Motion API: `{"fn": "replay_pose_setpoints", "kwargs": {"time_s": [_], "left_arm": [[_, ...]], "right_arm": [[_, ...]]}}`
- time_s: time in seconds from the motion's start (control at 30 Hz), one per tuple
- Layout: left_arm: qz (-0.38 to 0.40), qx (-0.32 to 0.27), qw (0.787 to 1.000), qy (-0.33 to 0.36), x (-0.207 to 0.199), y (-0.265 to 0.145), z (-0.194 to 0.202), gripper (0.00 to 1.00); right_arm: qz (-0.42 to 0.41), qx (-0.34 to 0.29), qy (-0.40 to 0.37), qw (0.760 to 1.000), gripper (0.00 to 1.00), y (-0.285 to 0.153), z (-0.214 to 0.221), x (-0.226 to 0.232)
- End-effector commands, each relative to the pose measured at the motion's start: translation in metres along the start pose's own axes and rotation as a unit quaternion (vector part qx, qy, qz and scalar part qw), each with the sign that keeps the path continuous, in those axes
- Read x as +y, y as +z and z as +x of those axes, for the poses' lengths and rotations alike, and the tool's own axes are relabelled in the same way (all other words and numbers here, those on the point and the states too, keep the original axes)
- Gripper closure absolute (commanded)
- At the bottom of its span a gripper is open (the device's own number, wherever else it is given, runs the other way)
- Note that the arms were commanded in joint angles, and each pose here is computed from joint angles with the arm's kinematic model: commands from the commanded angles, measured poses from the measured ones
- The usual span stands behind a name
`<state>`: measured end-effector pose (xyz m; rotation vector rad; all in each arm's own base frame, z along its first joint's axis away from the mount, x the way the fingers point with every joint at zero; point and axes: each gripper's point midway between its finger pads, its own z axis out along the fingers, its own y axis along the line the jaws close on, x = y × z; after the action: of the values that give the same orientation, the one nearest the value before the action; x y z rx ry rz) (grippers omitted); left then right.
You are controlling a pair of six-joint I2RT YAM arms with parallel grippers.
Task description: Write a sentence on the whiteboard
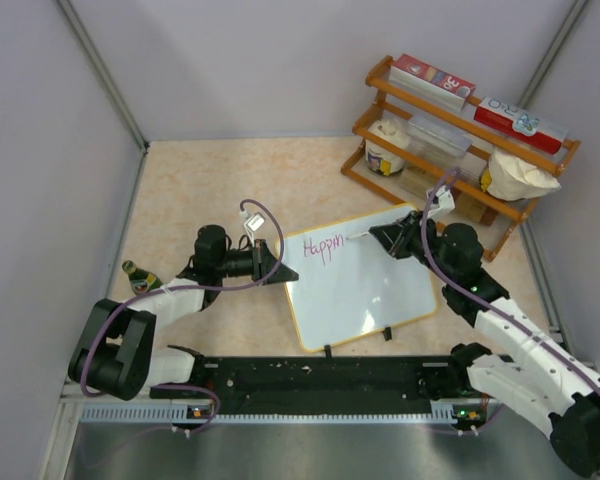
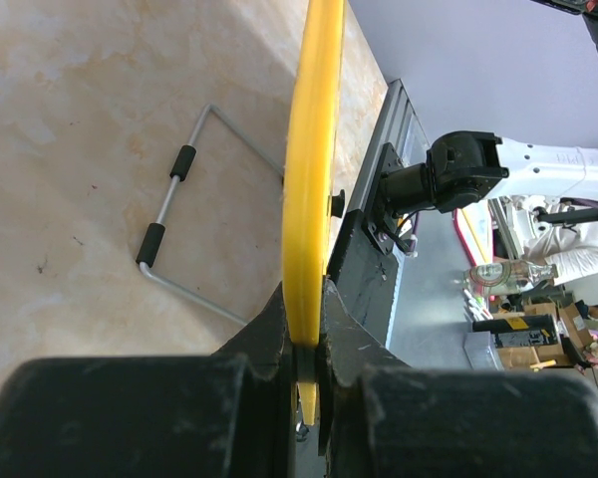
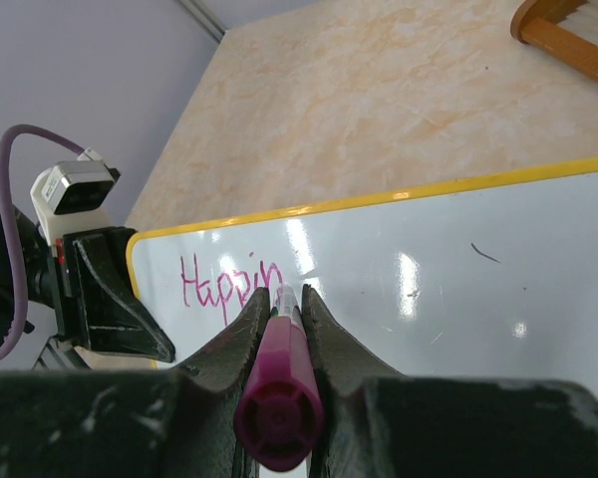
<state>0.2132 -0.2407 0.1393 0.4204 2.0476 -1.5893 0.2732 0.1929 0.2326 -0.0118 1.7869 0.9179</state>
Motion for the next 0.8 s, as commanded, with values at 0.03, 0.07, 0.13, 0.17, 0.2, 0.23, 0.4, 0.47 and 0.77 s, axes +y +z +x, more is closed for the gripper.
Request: {"fn": "replay_pose_setpoints", "kwargs": {"time_s": [0.03,0.07,0.13,0.17,0.2,0.23,0.4,0.47,0.77], "left_arm": [[-0.013,0.013,1.000,0.012,0.009,0.000,0.012,1.00],[-0.014,0.013,1.000,0.010,0.010,0.000,0.013,1.00],[-0.013,0.013,1.000,0.012,0.009,0.000,0.012,1.00],[-0.014,0.013,1.000,0.011,0.010,0.000,0.012,1.00],[-0.013,0.014,1.000,0.011,0.009,0.001,0.012,1.00],[-0.013,0.014,1.000,0.011,0.010,0.001,0.012,1.00],[-0.013,0.014,1.000,0.012,0.010,0.001,0.012,1.00],[-0.013,0.014,1.000,0.013,0.010,0.001,0.011,1.00],[-0.014,0.015,1.000,0.010,0.011,0.001,0.012,1.00]], "right_arm": [[-0.019,-0.035,-0.007,0.999,1.00,0.009,-0.028,0.013],[-0.018,-0.032,-0.005,0.999,1.00,0.011,-0.026,0.012],[-0.016,-0.027,-0.005,1.000,1.00,0.014,-0.023,0.009],[-0.014,-0.026,-0.005,1.000,1.00,0.015,-0.022,0.008],[-0.012,-0.024,-0.004,1.000,1.00,0.015,-0.020,0.007],[-0.011,-0.023,-0.003,1.000,1.00,0.016,-0.020,0.006],[0.000,-0.018,-0.007,1.000,1.00,0.014,-0.016,0.001],[0.007,-0.016,-0.011,1.000,1.00,0.013,-0.015,-0.002],[0.043,-0.018,-0.025,0.999,1.00,0.008,-0.015,-0.015]]}}
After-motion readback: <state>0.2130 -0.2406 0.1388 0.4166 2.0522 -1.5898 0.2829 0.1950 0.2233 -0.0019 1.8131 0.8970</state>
